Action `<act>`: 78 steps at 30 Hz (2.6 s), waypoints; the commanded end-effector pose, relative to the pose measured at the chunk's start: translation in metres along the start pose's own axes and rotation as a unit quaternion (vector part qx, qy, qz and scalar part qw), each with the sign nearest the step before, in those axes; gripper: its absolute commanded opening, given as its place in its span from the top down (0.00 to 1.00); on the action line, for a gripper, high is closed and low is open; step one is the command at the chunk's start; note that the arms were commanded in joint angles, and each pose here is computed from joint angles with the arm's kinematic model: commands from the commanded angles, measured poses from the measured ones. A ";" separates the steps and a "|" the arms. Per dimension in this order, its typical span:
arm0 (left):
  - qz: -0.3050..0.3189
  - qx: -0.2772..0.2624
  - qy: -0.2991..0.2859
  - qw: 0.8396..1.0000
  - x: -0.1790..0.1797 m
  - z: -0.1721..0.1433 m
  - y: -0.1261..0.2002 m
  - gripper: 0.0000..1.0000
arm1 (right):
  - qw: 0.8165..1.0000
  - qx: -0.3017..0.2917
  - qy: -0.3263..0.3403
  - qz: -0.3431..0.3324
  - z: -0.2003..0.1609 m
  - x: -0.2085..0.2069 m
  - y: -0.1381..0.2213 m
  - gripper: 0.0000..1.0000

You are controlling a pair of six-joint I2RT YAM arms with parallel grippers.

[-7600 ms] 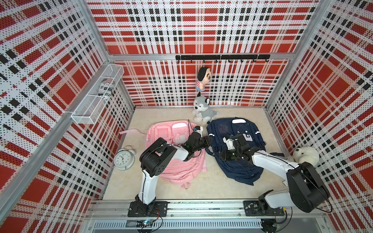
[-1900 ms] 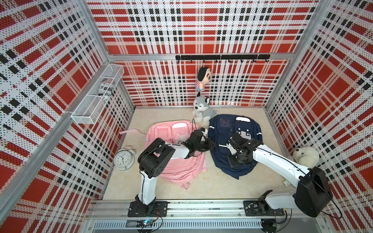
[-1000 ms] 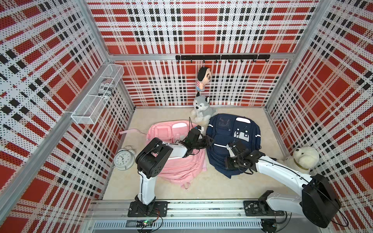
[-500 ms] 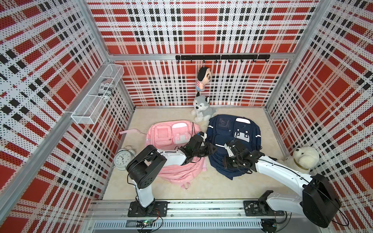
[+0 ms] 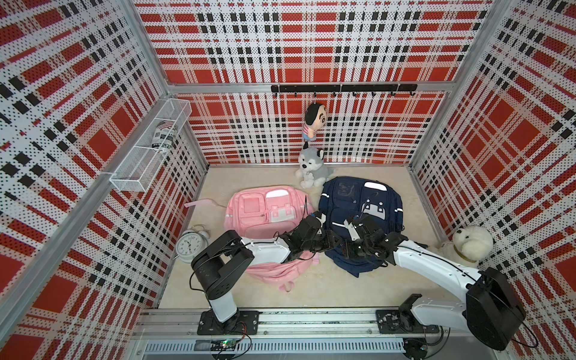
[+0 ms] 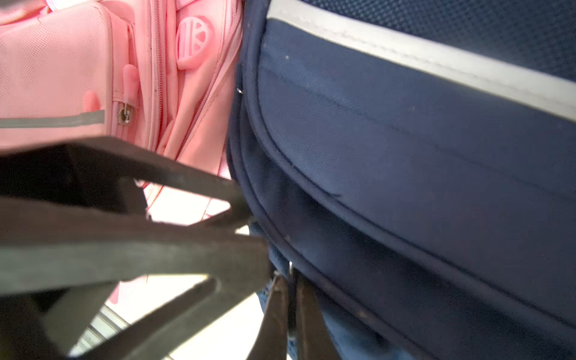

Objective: Zip up the backpack
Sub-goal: Zip the zipper on the backpack.

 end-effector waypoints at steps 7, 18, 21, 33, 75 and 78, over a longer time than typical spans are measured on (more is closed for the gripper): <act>-0.002 -0.013 0.022 1.000 0.000 0.000 -0.007 0.55 | 0.998 -0.026 0.034 0.035 0.016 0.020 0.003 1.00; 0.016 -0.016 0.043 0.999 0.019 -0.001 -0.020 0.56 | 0.998 0.004 0.037 0.045 -0.008 0.013 0.005 1.00; 0.021 -0.022 0.056 0.998 0.030 0.000 -0.021 0.58 | 0.998 0.019 0.037 0.045 -0.015 0.012 0.003 1.00; 0.031 -0.032 0.068 0.997 0.052 0.006 -0.020 0.93 | 0.997 0.073 0.037 0.013 -0.045 -0.008 0.006 1.00; -0.063 -0.017 -0.005 0.998 0.053 0.036 -0.010 1.00 | 0.953 0.197 0.001 -0.229 -0.065 -0.068 0.030 1.00; -0.067 -0.018 -0.005 0.998 0.053 0.038 -0.007 1.00 | 0.950 0.198 -0.004 -0.241 -0.063 -0.069 0.034 1.00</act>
Point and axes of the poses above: each gripper's point midway between its finger pads, its own y axis back along the fingers, its own x axis along the line the jaws close on, z = x × y, the point moved 2 cm from there along y, back along the fingers, and after that the axes turned 5 degrees about -y, right-handed, at the moved point
